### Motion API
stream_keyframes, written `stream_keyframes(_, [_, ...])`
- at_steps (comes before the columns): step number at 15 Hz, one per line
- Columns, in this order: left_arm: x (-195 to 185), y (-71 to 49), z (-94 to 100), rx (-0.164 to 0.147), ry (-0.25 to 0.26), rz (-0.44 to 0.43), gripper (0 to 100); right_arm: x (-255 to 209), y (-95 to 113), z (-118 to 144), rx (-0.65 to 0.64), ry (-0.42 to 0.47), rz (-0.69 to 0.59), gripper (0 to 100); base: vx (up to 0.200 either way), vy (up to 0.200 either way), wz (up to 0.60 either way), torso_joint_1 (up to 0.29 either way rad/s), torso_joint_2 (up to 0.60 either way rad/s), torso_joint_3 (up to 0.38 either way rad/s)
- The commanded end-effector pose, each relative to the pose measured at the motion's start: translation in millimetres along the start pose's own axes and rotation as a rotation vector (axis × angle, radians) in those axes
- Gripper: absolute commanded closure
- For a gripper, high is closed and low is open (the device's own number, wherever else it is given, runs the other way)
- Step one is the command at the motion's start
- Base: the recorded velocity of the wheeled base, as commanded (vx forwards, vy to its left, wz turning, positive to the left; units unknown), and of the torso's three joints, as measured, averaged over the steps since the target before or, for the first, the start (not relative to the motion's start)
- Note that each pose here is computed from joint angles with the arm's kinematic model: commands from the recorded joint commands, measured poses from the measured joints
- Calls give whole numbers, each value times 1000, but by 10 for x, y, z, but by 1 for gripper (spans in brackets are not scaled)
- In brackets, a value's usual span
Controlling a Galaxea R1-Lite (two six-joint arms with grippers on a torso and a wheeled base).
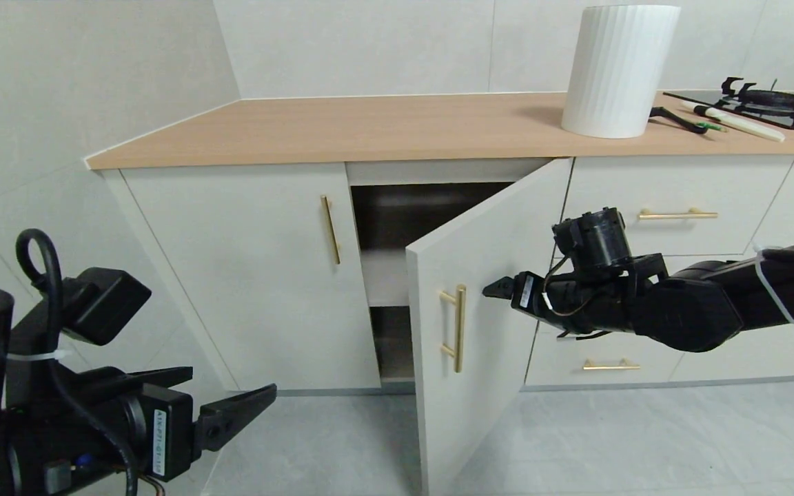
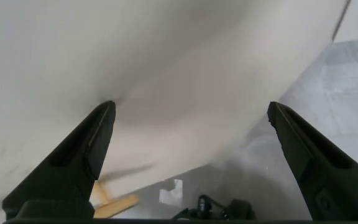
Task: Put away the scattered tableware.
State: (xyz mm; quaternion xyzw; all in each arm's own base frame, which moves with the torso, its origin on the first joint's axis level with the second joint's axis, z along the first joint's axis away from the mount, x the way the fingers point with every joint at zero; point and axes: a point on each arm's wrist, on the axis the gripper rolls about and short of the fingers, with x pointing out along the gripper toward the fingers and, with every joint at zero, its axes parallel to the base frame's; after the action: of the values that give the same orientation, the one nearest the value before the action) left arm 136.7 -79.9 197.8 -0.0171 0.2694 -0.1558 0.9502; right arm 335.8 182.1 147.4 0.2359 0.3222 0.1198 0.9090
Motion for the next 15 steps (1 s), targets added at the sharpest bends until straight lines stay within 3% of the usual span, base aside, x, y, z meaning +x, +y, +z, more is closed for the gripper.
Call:
stream_keyframes(1, [6, 1, 1, -1, 0, 2, 0, 32, 9, -26, 7, 8, 1, 0, 200, 0, 0, 7, 2, 2])
stream_keyframes(9, [7, -1, -2, 0, 0, 2, 0, 279, 119, -53, 124, -120, 62, 0, 0, 0, 0, 0, 0, 0])
stream_keyframes(15, [10, -1, -3, 0, 2, 2, 0, 555, 141, 25, 196, -262, -36, 0, 0, 0, 0, 0, 0, 0])
